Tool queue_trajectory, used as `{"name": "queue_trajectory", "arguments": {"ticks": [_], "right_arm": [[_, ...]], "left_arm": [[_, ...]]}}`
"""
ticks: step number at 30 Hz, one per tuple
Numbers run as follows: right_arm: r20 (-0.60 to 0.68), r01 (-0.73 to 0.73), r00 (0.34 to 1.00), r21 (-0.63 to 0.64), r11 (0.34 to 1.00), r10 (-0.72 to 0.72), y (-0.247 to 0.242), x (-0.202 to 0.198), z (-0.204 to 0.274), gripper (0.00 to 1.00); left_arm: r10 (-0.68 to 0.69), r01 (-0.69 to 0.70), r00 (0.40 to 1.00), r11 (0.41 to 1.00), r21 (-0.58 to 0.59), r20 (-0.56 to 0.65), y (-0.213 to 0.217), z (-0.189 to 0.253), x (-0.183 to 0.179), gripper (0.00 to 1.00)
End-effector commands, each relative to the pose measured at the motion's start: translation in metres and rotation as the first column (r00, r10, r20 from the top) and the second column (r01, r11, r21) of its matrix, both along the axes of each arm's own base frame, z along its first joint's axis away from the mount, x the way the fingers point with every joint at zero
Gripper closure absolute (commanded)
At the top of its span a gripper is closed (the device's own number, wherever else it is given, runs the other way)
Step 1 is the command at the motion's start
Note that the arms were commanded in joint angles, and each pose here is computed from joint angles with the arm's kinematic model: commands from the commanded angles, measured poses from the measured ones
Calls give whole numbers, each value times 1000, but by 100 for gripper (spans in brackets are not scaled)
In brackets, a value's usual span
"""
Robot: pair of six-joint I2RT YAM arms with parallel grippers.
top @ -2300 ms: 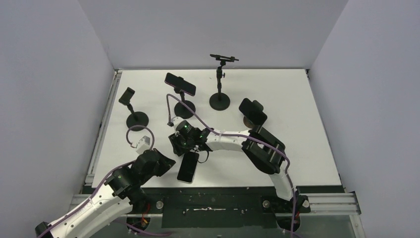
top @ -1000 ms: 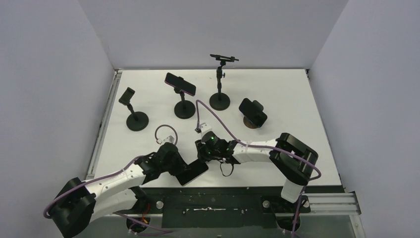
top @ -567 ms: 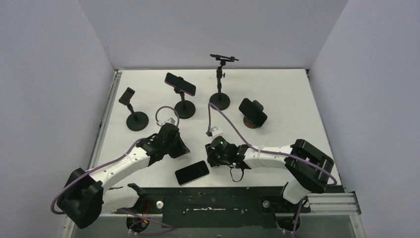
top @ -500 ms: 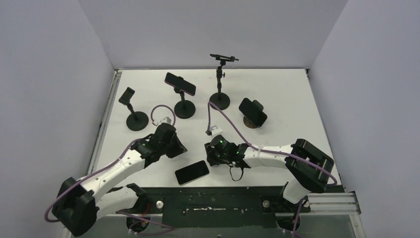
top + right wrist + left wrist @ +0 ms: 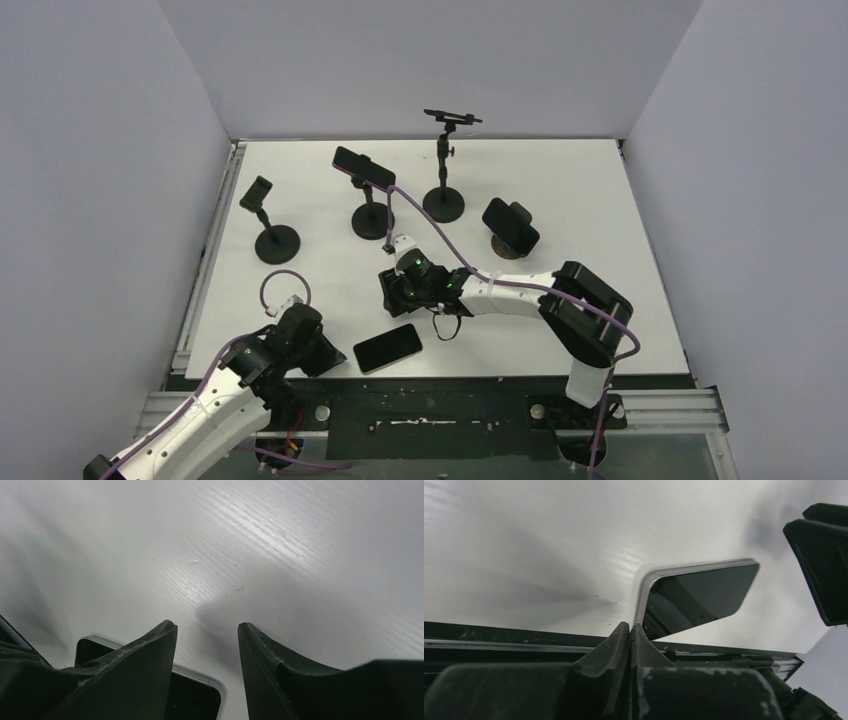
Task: Remove the phone from the phone stand
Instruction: Adjust the phone at the center of the board.
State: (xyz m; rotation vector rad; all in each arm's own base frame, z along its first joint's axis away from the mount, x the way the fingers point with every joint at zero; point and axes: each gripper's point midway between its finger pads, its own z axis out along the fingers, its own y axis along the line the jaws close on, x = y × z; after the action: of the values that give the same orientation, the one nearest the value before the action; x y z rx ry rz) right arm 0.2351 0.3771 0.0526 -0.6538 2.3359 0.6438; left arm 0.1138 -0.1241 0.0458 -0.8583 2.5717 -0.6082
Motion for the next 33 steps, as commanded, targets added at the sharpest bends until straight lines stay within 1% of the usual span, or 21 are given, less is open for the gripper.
{"name": "queue_trajectory", "arguments": {"ticks": [1,2,6,13,14,15,18,25,33], "right_arm": [[13,-41,999,52,998,41,24,9,8,50],[7,-44,999,51,998,44,26,9,5,49],[-13,-52,999,41,998,53,29,6,-3,48],[-29,-38,999,22,999,39,14,-1,-10,48],[-30,-35,999,21,999,36,12,-2,-10,48],[-29,-31,999,20,999,32,10,-3,-10,48],[-33,-16,999,16,1000,17,4,-4,-11,48],[-47,46,998,31,998,-45,-16,-8,-11,48],[-86,146,986,37,989,-143,-46,-17,-19,48]], "left_arm": [[-8,8,999,1000,-13,-43,-5,-3,-5,100],[-15,15,999,1000,-1,-49,-5,-5,-5,100],[-51,52,996,999,10,-67,-10,-15,-3,88],[-136,133,989,990,-50,-65,-32,-24,1,70],[-145,141,988,988,-57,-60,-34,-24,2,64],[-151,148,987,987,-63,-52,-37,-24,3,63],[-157,154,986,986,-64,-47,-40,-27,6,62],[-150,148,988,988,-52,-34,-47,-35,19,70],[-143,144,990,989,-24,15,-61,-30,58,72]]}}
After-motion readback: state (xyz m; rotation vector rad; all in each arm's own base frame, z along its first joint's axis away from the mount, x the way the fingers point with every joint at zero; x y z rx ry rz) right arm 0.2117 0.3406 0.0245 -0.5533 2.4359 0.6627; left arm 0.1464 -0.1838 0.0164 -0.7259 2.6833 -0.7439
